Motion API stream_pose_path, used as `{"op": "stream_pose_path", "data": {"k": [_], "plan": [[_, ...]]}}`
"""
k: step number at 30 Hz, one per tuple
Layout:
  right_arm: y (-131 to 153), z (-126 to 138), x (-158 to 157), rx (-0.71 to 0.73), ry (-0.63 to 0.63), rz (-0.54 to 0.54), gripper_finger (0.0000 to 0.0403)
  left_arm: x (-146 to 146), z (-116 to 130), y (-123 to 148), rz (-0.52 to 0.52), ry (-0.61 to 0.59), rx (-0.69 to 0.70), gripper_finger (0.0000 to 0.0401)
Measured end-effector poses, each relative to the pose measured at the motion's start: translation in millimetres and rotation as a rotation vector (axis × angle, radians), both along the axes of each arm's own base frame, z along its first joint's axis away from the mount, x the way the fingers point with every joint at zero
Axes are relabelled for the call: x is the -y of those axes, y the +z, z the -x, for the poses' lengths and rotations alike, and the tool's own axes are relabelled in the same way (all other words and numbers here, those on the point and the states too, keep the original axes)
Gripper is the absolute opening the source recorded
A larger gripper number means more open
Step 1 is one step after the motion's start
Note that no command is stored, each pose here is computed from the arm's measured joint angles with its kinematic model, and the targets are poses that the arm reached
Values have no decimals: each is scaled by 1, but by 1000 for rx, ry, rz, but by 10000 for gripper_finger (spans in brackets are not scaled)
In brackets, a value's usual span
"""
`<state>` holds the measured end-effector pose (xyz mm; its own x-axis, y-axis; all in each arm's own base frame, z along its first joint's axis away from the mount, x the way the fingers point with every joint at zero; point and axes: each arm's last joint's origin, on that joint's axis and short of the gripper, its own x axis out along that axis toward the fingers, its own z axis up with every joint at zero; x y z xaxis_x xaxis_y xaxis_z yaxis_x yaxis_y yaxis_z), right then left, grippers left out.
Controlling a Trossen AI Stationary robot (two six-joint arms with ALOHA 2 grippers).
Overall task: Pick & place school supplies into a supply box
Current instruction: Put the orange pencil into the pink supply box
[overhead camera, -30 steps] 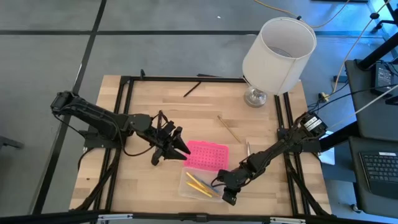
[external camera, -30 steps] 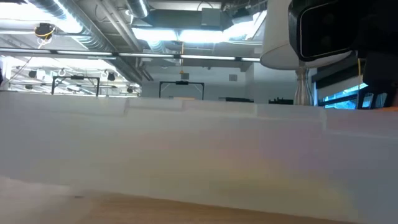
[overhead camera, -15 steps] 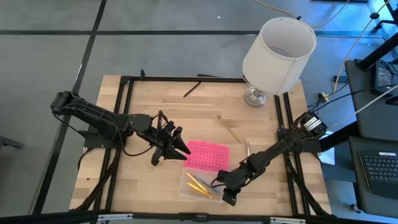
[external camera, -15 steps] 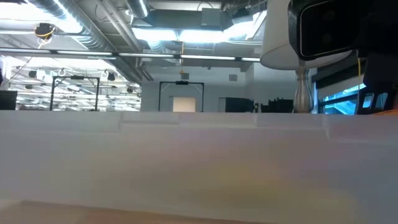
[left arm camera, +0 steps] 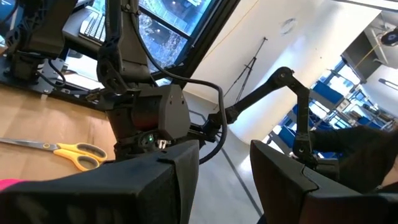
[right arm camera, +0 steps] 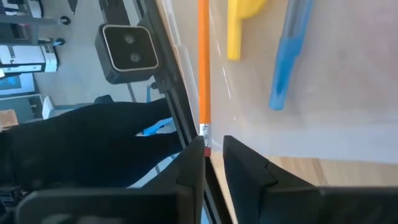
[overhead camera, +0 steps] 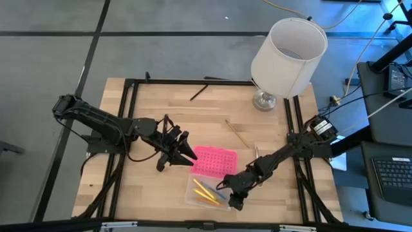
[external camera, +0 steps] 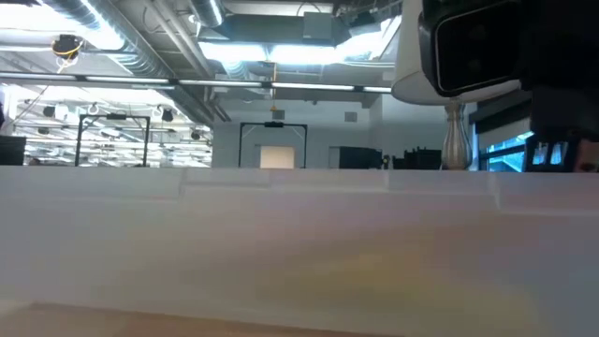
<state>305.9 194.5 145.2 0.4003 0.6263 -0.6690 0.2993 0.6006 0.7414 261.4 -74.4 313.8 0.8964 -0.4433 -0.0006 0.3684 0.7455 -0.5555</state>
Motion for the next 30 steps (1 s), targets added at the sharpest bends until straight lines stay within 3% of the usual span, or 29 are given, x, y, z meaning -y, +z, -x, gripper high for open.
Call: {"op": "stream_pose_path", "data": {"k": [13, 25, 30], "plan": [[5, -7, 3, 60, -4, -35, 83, 0, 0, 0, 0, 0, 0, 136], [9, 1, -11, 114, 218, -113, 83, 0, 0, 0, 0, 0, 0, 136], [7, 4, -15, 123, 201, -61, 83, 0, 0, 0, 0, 0, 0, 136]]}}
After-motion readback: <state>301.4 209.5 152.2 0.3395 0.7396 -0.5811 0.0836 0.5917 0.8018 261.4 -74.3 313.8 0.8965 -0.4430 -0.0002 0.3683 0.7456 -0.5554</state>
